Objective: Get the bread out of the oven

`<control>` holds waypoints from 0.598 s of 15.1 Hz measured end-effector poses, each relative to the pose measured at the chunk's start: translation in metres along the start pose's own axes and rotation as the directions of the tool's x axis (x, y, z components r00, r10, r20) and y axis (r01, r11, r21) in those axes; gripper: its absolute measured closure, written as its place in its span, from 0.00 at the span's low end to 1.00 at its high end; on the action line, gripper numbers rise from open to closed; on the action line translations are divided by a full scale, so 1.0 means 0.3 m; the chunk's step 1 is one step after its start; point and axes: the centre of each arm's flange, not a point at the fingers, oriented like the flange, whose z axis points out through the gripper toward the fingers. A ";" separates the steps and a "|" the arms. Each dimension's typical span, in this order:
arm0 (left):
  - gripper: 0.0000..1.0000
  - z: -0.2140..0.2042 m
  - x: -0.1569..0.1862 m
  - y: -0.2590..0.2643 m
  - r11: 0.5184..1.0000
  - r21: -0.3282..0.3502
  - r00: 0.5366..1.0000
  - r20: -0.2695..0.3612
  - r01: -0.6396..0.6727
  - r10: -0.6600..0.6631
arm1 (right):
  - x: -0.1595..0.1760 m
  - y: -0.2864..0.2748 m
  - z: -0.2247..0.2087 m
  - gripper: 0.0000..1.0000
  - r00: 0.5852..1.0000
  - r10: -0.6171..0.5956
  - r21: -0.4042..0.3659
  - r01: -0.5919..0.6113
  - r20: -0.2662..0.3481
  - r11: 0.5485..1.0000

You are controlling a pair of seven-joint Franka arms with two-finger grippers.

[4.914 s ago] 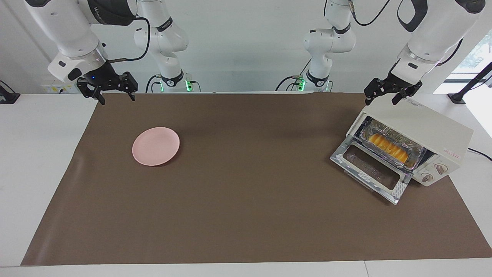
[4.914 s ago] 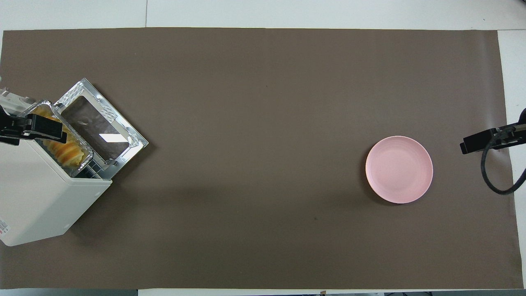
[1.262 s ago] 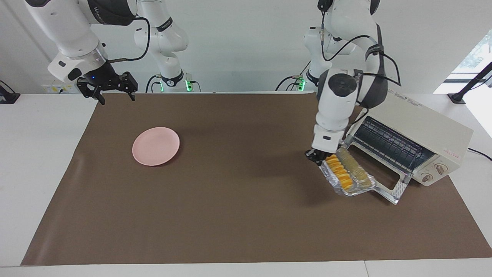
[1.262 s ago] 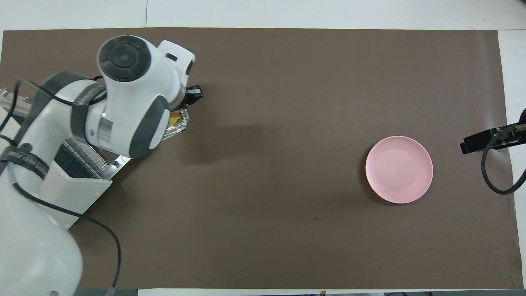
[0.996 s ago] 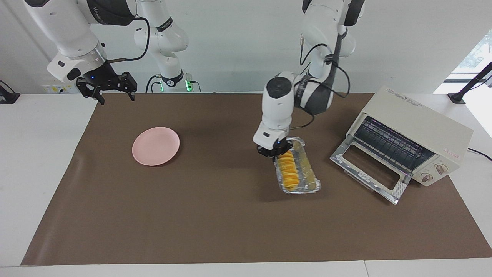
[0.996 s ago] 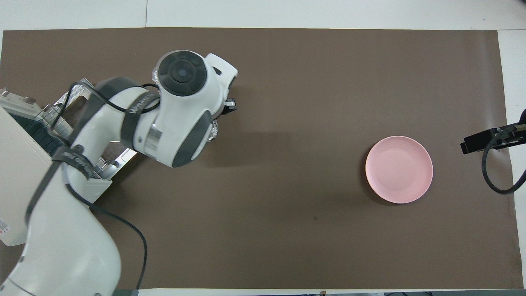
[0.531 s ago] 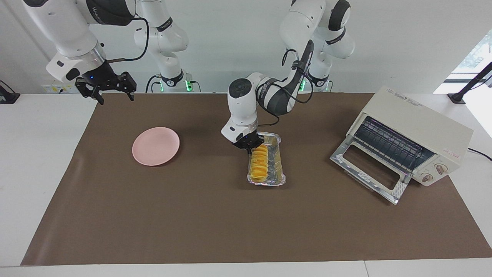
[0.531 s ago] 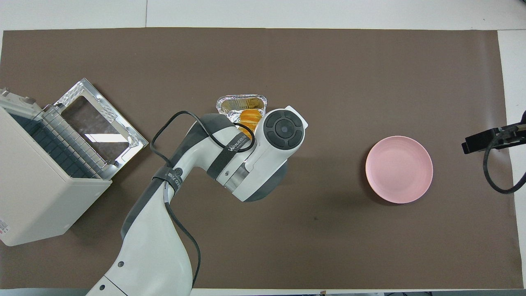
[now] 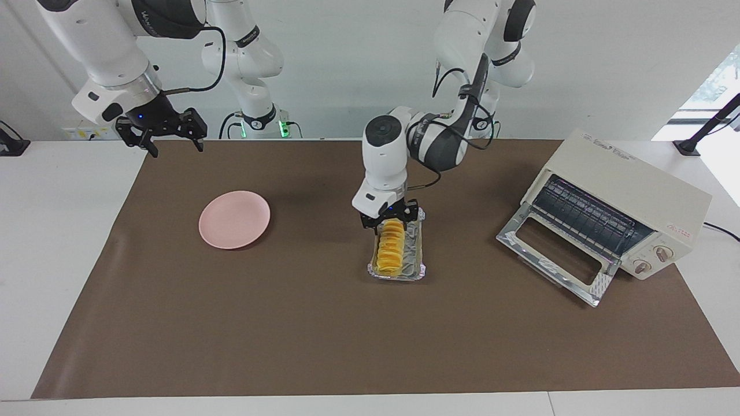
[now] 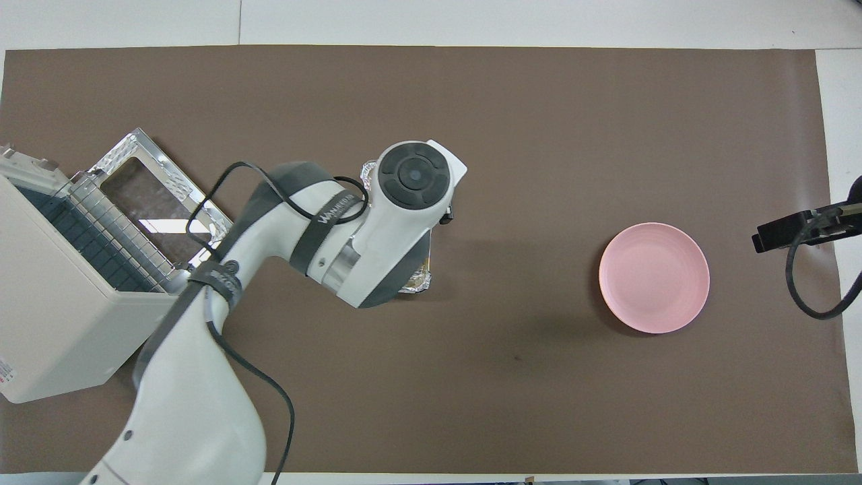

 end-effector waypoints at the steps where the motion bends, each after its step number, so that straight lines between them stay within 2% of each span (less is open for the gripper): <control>1: 0.00 -0.084 0.064 -0.116 0.999 -0.013 0.999 0.000 0.042 -0.042 | 0.010 -0.035 0.001 0.00 1.000 0.017 -0.003 -0.017 -0.009 1.000; 3: 0.00 -0.233 0.173 -0.389 0.994 -0.035 0.995 0.011 0.099 -0.099 | 0.040 -0.147 0.015 0.00 0.998 0.054 -0.009 -0.054 -0.036 0.998; 5: 0.00 -0.322 0.242 -0.677 0.992 -0.033 0.992 0.048 0.118 -0.116 | 0.079 -0.305 0.059 0.00 0.994 0.094 -0.011 -0.095 -0.058 0.995; 7: 0.00 -0.375 0.252 -0.915 0.993 -0.022 0.988 0.112 0.112 -0.109 | 0.139 -0.463 0.135 0.00 0.989 0.133 -0.008 -0.134 -0.072 0.991; 9: 0.00 -0.436 0.212 -1.040 0.995 -0.019 0.982 0.163 0.099 -0.095 | 0.214 -0.618 0.241 0.00 0.982 0.167 0.000 -0.168 -0.085 0.986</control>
